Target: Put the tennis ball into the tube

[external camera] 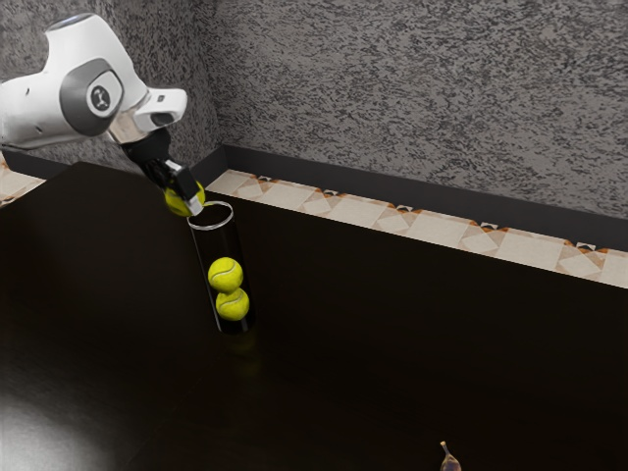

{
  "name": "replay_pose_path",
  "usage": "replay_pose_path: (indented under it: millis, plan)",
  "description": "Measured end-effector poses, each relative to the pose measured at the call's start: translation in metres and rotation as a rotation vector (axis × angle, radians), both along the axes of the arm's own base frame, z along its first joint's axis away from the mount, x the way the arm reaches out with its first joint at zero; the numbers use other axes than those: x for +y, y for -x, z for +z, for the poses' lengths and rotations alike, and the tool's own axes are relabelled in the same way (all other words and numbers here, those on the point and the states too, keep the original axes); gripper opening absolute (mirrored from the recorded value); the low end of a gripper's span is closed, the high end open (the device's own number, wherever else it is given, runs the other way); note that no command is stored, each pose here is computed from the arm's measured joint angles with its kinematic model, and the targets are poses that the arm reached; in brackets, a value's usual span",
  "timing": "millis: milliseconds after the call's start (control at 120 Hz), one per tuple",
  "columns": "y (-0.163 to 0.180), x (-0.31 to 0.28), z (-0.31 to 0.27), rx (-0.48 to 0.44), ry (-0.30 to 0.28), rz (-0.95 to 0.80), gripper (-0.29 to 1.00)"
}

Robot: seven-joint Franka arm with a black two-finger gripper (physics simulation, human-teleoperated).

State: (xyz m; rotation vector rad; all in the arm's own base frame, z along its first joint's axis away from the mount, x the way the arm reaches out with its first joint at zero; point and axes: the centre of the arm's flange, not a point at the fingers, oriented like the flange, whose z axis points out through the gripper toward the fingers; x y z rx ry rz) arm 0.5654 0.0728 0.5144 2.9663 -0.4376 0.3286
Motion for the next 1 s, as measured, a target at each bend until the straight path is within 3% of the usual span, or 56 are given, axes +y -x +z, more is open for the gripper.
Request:
replay_pose_path:
  millis: [283,442,650,833,1000]
  plan:
    - [-0.02,-0.016,-0.011,0.012,0.023,-0.039,0.41]
    - [-0.02,-0.011,-0.011,0.016,0.027,-0.034,0.56]
    - [-0.018,-0.011,-0.007,0.011,0.022,-0.034,0.65]
    - [0.006,-0.028,0.06,0.039,-0.095,0.001,0.68]
    - [0.016,-0.094,0.108,0.051,-0.129,-0.041,0.69]
